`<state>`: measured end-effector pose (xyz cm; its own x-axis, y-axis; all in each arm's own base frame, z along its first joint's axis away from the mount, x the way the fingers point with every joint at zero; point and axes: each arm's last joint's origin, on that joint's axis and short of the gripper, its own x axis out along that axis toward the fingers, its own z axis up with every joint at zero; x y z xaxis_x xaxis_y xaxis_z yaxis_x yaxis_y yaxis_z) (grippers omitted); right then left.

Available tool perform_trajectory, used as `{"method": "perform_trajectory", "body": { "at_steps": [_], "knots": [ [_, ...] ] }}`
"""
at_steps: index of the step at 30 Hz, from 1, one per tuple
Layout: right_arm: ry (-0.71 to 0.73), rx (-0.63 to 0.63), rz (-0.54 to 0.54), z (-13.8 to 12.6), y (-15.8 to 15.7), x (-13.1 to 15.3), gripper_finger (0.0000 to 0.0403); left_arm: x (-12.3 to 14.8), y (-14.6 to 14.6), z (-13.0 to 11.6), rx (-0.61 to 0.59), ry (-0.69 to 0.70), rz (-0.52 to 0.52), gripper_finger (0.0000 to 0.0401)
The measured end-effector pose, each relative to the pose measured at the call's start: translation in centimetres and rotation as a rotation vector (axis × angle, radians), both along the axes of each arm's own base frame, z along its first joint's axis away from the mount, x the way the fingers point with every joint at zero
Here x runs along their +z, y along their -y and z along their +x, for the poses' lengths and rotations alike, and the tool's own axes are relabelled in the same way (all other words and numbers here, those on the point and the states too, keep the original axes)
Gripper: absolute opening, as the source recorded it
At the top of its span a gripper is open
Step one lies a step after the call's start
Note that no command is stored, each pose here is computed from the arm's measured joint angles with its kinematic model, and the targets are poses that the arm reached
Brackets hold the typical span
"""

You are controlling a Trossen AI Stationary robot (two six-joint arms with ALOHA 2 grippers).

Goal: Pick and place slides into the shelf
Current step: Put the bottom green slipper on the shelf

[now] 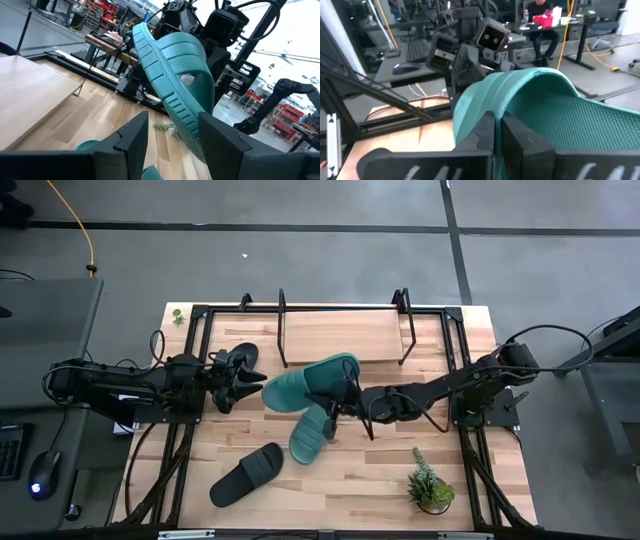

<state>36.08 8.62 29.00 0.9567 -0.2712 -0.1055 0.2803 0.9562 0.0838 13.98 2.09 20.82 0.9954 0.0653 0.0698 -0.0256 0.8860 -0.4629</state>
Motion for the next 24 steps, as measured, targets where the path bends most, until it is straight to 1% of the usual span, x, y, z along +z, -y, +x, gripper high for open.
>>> {"method": "perform_trajectory", "body": {
  "at_steps": [4, 7, 10, 13, 17, 24],
  "knots": [
    [-0.017, -0.013, -0.008, -0.03, 0.07, -0.15, 0.0000, 0.00, 0.07, 0.00, -0.024, -0.001, 0.017, 0.0156],
    [-0.046, -0.018, -0.009, -0.08, 0.08, -0.46, 0.0000, -0.01, 0.20, 0.00, -0.067, -0.003, 0.045, 0.0156],
    [-0.066, -0.065, -0.022, -0.16, 0.21, -0.66, 0.0000, -0.01, 0.32, 0.00, -0.105, -0.002, 0.056, 0.0156],
    [-0.075, -0.082, -0.029, -0.38, 0.32, -0.49, 0.0000, 0.00, 0.31, 0.00, -0.104, -0.001, 0.054, 0.0156],
    [-0.051, -0.092, -0.023, -0.75, 0.45, 0.26, 0.0000, 0.05, 0.32, 0.00, -0.107, 0.004, 0.036, 0.0156],
    [-0.070, -0.092, -0.029, -0.70, 0.46, -0.01, 0.0000, 0.23, 0.32, -0.01, -0.107, 0.024, 0.001, 0.0157]
  ]
}}
